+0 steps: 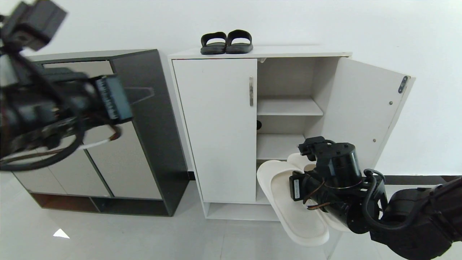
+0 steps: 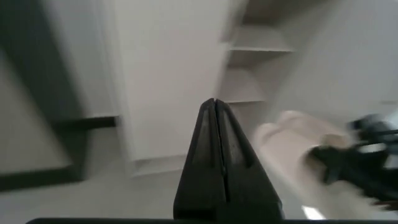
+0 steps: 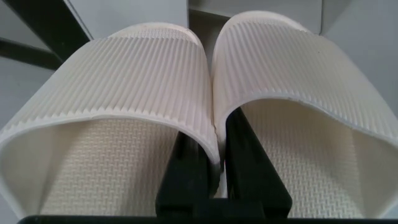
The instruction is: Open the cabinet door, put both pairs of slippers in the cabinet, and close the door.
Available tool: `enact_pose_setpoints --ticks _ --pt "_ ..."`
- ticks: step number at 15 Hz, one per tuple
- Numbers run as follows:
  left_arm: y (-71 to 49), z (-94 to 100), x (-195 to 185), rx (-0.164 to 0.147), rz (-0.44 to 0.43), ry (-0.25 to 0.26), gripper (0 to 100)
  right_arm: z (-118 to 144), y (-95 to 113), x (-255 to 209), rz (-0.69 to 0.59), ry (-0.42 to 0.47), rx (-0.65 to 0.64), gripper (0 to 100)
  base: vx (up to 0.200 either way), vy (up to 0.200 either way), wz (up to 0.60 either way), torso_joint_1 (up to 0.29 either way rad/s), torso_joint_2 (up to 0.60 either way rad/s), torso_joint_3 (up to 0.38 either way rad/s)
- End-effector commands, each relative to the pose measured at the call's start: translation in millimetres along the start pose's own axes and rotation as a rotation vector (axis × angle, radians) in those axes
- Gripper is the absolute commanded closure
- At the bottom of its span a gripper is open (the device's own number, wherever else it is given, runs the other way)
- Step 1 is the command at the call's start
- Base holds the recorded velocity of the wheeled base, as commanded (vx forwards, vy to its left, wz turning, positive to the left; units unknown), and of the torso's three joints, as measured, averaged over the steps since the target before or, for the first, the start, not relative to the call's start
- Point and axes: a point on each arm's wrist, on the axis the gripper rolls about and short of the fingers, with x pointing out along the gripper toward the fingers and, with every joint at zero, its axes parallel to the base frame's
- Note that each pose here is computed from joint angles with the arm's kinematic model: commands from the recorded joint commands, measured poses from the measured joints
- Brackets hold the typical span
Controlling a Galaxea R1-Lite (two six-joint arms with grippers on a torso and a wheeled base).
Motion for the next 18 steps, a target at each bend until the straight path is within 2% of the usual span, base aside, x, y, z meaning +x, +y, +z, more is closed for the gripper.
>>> enact_pose_setpoints --ticks 1,2,3,4,6,7,9,10,12,13,14,16,17,18 --pt "48.7 -56.6 -120 0.05 0.423 -0.056 100 -1 -2 5 -0.022 0.005 -0.002 100 0.0 0.0 0.0 0.0 0.0 0.0" --pt "55.1 -81.5 -148 0.036 0.565 -0.104 100 -1 -3 5 -0.025 0.003 -0.003 100 0.0 0.0 0.0 0.0 0.0 0.0" --pt "56.2 -100.5 -163 0.026 0.66 -0.134 100 -1 -3 5 -0.025 0.004 -0.004 100 0.0 0.0 0.0 0.0 0.0 0.0" --pt "55.4 -123.1 -175 0.023 0.714 -0.157 100 -3 -2 5 -0.026 0.008 -0.008 100 0.0 0.0 0.0 0.0 0.0 0.0" --pt "54.5 -162.7 -188 0.054 0.668 -0.17 100 -4 -3 5 -0.028 0.011 -0.012 100 0.0 0.0 0.0 0.0 0.0 0.0" --pt "56.5 -187.1 -188 0.067 0.633 -0.15 100 -5 -3 5 -0.029 0.014 -0.013 100 0.0 0.0 0.0 0.0 0.0 0.0" --pt "58.3 -213.0 -190 0.075 0.604 -0.158 100 -5 -2 5 -0.027 0.014 -0.015 100 0.0 0.0 0.0 0.0 0.0 0.0" --pt "59.1 -221.7 -191 0.093 0.607 -0.164 100 -4 -2 4 -0.027 0.013 -0.015 100 0.0 0.0 0.0 0.0 0.0 0.0" --pt "63.4 -238.7 -188 0.094 0.622 -0.158 100 -6 -3 5 -0.028 0.019 -0.018 100 0.0 0.0 0.0 0.0 0.0 0.0" --pt "65.0 -244.8 -184 0.097 0.599 -0.154 100 -8 -3 4 -0.029 0.023 -0.022 100 0.0 0.0 0.0 0.0 0.0 0.0" --pt "63.0 -243.7 -182 0.107 0.492 -0.173 100 -8 -3 4 -0.026 0.022 -0.022 100 0.0 0.0 0.0 0.0 0.0 0.0" --pt "58.8 -249.6 -180 0.176 0.255 -0.085 100 -8 -2 6 -0.023 0.017 -0.019 100 0.0 0.0 0.0 0.0 0.0 0.0" --pt "58.7 -249.2 -180 0.202 0.251 -0.092 100 -8 -2 6 -0.022 0.012 -0.016 100 0.0 0.0 0.0 0.0 0.0 0.0" --pt "58.7 -249.1 -180 0.191 0.25 -0.095 100 -5 -1 7 -0.018 -0.007 -0.006 100 0.0 0.0 0.0 0.0 0.0 0.0"
